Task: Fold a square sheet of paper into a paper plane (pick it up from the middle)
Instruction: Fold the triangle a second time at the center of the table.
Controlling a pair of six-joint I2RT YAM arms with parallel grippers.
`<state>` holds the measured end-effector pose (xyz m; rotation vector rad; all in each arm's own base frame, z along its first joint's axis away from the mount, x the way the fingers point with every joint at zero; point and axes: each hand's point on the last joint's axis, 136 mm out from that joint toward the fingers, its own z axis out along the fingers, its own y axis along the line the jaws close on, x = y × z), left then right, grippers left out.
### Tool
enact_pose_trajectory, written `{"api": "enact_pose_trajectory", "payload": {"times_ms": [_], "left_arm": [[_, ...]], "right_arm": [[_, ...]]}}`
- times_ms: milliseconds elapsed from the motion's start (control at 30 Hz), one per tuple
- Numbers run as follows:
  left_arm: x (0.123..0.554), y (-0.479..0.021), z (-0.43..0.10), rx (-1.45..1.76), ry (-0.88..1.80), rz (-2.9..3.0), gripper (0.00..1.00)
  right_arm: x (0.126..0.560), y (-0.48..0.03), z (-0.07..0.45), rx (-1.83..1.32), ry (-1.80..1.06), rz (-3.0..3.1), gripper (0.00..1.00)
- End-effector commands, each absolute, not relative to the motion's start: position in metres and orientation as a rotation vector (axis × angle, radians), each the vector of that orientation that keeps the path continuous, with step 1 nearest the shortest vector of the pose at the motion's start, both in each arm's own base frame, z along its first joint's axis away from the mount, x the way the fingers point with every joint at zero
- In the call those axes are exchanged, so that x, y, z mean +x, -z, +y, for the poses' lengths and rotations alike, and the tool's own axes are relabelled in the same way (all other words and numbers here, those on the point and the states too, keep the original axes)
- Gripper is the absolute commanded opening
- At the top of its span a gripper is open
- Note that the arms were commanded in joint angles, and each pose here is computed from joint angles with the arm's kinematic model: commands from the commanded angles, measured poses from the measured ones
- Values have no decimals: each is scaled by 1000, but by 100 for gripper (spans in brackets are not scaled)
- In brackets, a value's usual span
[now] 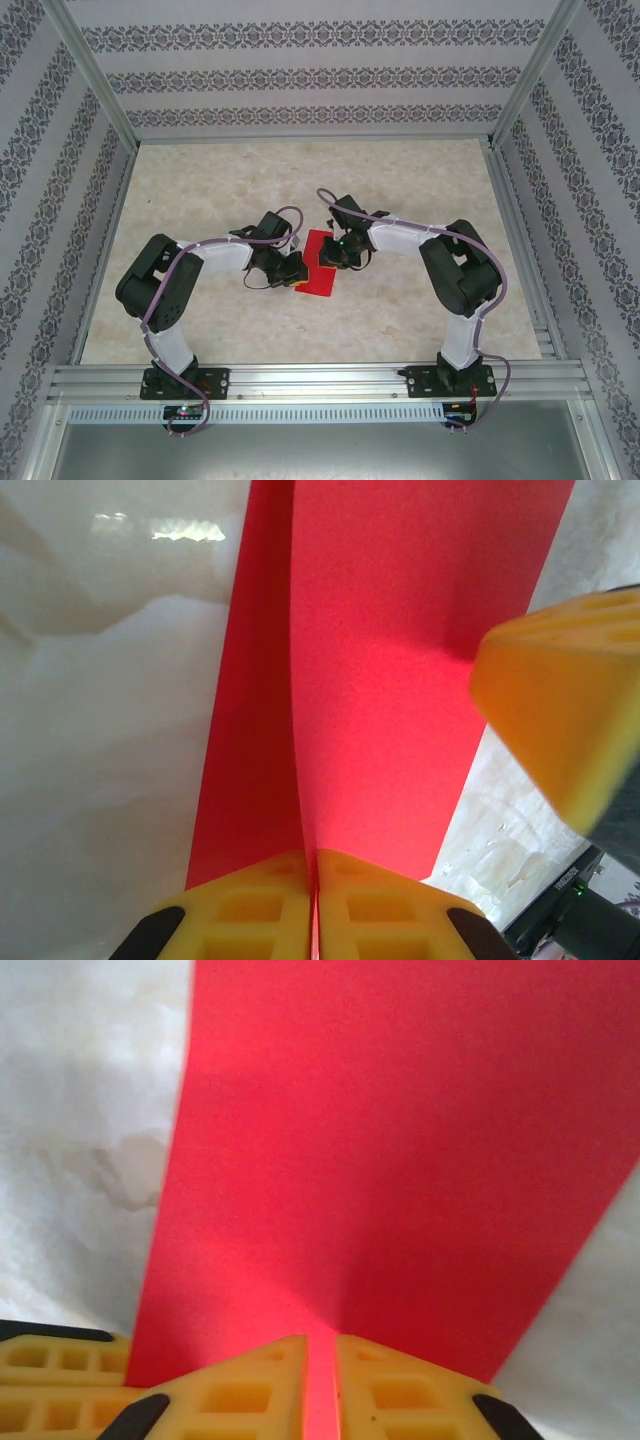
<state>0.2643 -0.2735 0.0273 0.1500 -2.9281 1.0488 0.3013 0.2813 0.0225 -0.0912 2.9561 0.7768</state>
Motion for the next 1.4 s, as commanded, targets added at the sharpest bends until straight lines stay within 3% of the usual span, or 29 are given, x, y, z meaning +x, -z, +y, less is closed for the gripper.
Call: {"api": "enact_pose_trajectory", "payload": {"times_ms": [0,400,700,967,1367], "left_arm": [[272,-40,-279,157,-1136,-2928,12],[281,-82,-302,116,-1436,-2844,27],[287,-88,-308,123,-1512,-2827,27],[292,-85,-310,143,-1524,-2836,32],[298,-79,-315,157,-1528,-2820,43]], "right_arm": [[301,-12,279,-65,-765,2978,13],[299,3,269,-30,-740,3014,12],[303,-4,269,14,-829,2995,12],[319,-43,273,1,-970,2887,23],[321,-51,246,111,-939,2856,27]]}}
